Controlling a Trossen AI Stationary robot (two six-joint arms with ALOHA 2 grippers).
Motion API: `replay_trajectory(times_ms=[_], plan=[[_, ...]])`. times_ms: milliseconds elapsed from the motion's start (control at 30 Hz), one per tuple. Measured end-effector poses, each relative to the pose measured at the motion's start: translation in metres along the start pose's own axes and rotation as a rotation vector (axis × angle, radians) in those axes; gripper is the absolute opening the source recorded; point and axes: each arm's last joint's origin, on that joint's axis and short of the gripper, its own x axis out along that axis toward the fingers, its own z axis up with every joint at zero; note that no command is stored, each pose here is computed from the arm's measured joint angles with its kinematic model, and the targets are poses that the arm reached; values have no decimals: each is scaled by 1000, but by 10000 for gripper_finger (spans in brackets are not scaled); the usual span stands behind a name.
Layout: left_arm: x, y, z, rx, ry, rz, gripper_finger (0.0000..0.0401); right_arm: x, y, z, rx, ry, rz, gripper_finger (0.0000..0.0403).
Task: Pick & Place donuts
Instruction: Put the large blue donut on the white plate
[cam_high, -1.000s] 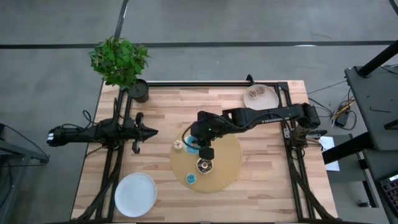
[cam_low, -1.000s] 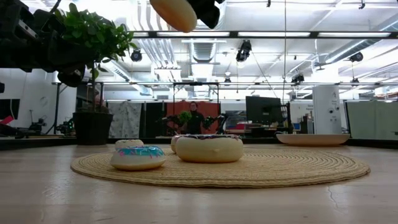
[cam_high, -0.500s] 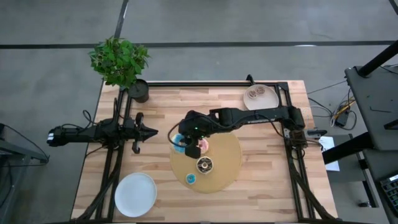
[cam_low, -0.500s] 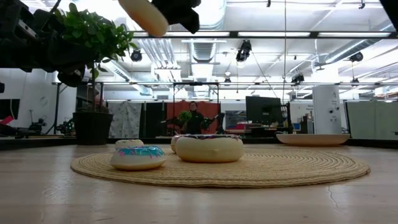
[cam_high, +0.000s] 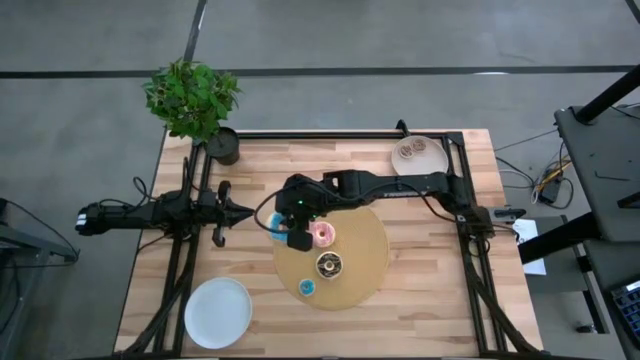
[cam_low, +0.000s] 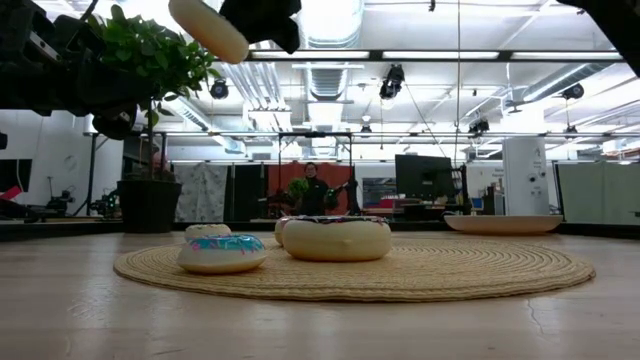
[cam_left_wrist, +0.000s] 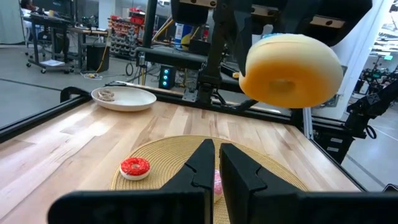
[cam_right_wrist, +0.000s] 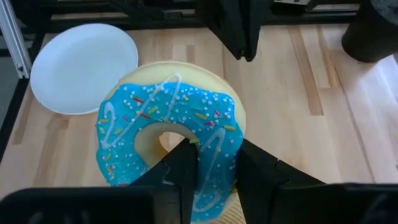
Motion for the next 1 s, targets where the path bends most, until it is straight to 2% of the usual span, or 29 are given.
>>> replay_trajectory(times_ms=[300,900,933,1000], plan=[[0,0,0,0,0,0,0,1,-2,-1,-11,9,-4,79],[0,0,0,0,0,0,0,1,-2,-1,-10,10,-3,103],[0,0,0,9,0,0,0,1,-2,-1,-9,10,-3,103],[0,0,0,110,-2,5,0,1,-1,-1,-10,11,-3,101]])
